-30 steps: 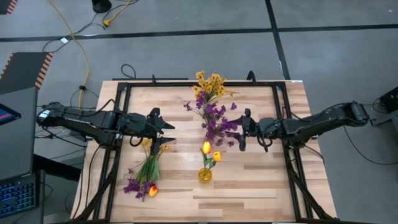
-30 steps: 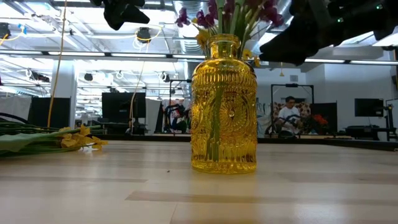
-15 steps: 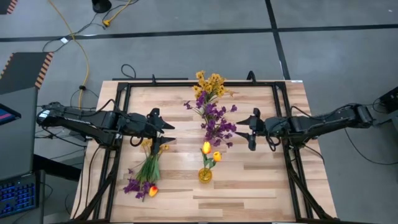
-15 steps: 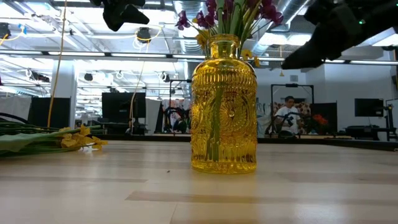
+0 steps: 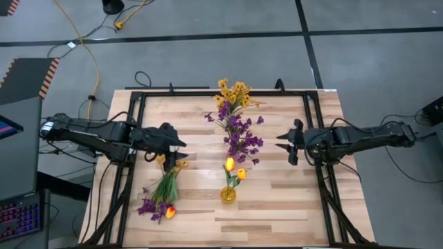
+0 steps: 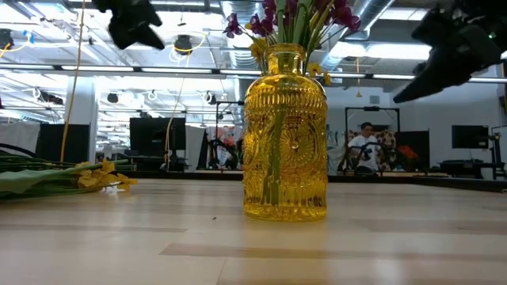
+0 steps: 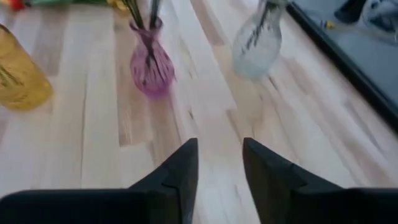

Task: Sort flowers into vase by color
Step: Put the violet flowers into the violet vase

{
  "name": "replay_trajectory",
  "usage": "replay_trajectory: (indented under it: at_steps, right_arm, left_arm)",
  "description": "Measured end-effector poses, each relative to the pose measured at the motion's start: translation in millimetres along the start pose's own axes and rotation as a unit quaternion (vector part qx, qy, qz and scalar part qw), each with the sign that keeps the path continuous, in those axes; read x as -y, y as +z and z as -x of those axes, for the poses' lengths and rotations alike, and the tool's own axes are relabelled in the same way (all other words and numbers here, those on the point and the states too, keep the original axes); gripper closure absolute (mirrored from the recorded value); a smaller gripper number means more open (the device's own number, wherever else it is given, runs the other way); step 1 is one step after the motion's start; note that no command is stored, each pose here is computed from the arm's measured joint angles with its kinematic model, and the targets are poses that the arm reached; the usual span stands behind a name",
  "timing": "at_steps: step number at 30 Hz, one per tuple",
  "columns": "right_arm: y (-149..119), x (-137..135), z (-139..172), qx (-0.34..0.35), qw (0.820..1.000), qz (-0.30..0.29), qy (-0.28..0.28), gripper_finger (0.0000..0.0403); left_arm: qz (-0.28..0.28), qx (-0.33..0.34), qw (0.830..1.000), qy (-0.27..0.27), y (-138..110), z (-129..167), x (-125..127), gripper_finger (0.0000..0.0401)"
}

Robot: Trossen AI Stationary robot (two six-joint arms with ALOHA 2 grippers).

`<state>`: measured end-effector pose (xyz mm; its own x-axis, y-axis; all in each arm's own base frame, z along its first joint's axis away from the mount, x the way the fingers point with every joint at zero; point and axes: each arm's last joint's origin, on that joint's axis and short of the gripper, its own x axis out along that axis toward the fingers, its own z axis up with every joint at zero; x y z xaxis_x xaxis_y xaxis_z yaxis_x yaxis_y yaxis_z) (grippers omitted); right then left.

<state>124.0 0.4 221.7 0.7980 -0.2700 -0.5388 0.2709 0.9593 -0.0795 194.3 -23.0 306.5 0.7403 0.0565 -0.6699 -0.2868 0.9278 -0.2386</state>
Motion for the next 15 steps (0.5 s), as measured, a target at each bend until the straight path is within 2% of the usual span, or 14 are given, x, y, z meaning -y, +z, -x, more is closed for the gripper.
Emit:
replay_trajectory:
  at_steps: [6, 12, 15]
  right_arm:
    - [-7, 0, -4, -0.021, 1.000, -0.011, -0.004, 0.0308]
    - [-12, -1, -6, -0.029, 0.999, -0.013, 0.004, 0.0377]
    - [-12, -1, -4, -0.019, 1.000, -0.006, 0.022, 0.0386]
  left_arm:
    - [0.093, -0.116, 0.989, -0.019, -16, 0, -2, 0.0182]
    - [0.109, -0.161, 0.981, 0.006, -27, 1, -1, 0.0182]
    - [0.111, -0.160, 0.981, 0.001, -27, 2, 1, 0.0182]
